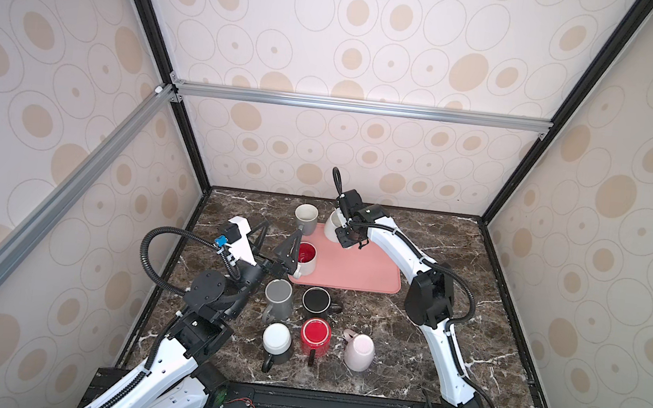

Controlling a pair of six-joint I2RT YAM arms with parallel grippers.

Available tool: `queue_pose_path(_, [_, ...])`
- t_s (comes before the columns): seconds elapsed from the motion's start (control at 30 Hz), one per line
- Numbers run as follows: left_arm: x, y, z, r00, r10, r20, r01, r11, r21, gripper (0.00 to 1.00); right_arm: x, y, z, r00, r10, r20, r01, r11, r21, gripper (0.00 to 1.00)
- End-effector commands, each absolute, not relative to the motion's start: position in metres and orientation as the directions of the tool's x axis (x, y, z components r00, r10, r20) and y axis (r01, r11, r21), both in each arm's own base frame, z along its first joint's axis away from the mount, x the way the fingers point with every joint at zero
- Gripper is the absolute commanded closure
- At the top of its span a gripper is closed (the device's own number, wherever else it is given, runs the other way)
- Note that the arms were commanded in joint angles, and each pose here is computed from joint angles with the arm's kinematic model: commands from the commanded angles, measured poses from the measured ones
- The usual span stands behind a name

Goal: Turn the mug right side up
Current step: 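Carry the white mug upright to the tray with the right gripper while the left withdraws, then open the right gripper and lift away from the white mug on the tray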

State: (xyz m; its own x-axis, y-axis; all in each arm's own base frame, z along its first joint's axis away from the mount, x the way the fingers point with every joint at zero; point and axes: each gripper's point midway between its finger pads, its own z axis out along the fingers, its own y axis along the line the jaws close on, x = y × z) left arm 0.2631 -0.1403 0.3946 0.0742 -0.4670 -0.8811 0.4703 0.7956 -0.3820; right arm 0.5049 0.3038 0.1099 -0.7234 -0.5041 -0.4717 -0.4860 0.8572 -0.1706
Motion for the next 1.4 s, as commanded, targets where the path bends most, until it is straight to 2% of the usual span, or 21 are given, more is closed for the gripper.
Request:
queue_pose_path(0.0, [0.262, -0.135, 0.399, 0.107, -0.455, -0.884, 0.456, 0.812, -0.363, 0.01, 0.518, 0.311, 0.133, -0.681, -0.502, -0.534, -0.477, 0.857, -0.198, 1.00])
queue_pose_path(0.37, [0.262, -0.134, 0.397, 0.106, -0.453, -0.885, 0.451, 0.815, -0.364, 0.01, 0.526, 0.323, 0.106, -0.679, -0.514, -0.525, -0.495, 0.848, -0.190, 0.99])
queue_pose_path(0.47, [0.263, -0.133, 0.396, 0.105, -0.452, -0.886, 0.446, 0.817, -0.364, 0.01, 0.527, 0.326, 0.098, -0.674, -0.529, -0.516, -0.501, 0.840, -0.206, 0.93])
queue_pose_path(0.7, [0.265, -0.134, 0.395, 0.102, -0.450, -0.887, 0.444, 0.819, -0.364, 0.01, 0.530, 0.329, 0.087, -0.667, -0.542, -0.511, -0.497, 0.835, -0.236, 0.71])
queue_pose_path(0.8, [0.265, -0.135, 0.394, 0.099, -0.450, -0.888, 0.446, 0.818, -0.365, 0.01, 0.533, 0.328, 0.085, -0.667, -0.536, -0.518, -0.485, 0.840, -0.244, 0.64])
queue_pose_path(1.13, [0.268, -0.137, 0.391, 0.088, -0.446, -0.891, 0.442, 0.819, -0.366, 0.01, 0.541, 0.322, 0.090, -0.662, -0.506, -0.553, -0.437, 0.860, -0.264, 0.56])
queue_pose_path(1.27, [0.269, -0.137, 0.389, 0.085, -0.442, -0.893, 0.437, 0.822, -0.365, 0.01, 0.538, 0.332, 0.114, -0.613, -0.480, -0.628, -0.456, 0.864, -0.214, 0.44])
queue_pose_path(1.37, [0.270, -0.137, 0.388, 0.082, -0.442, -0.893, 0.432, 0.823, -0.368, 0.01, 0.532, 0.333, 0.131, -0.584, -0.461, -0.669, -0.464, 0.865, -0.192, 0.39])
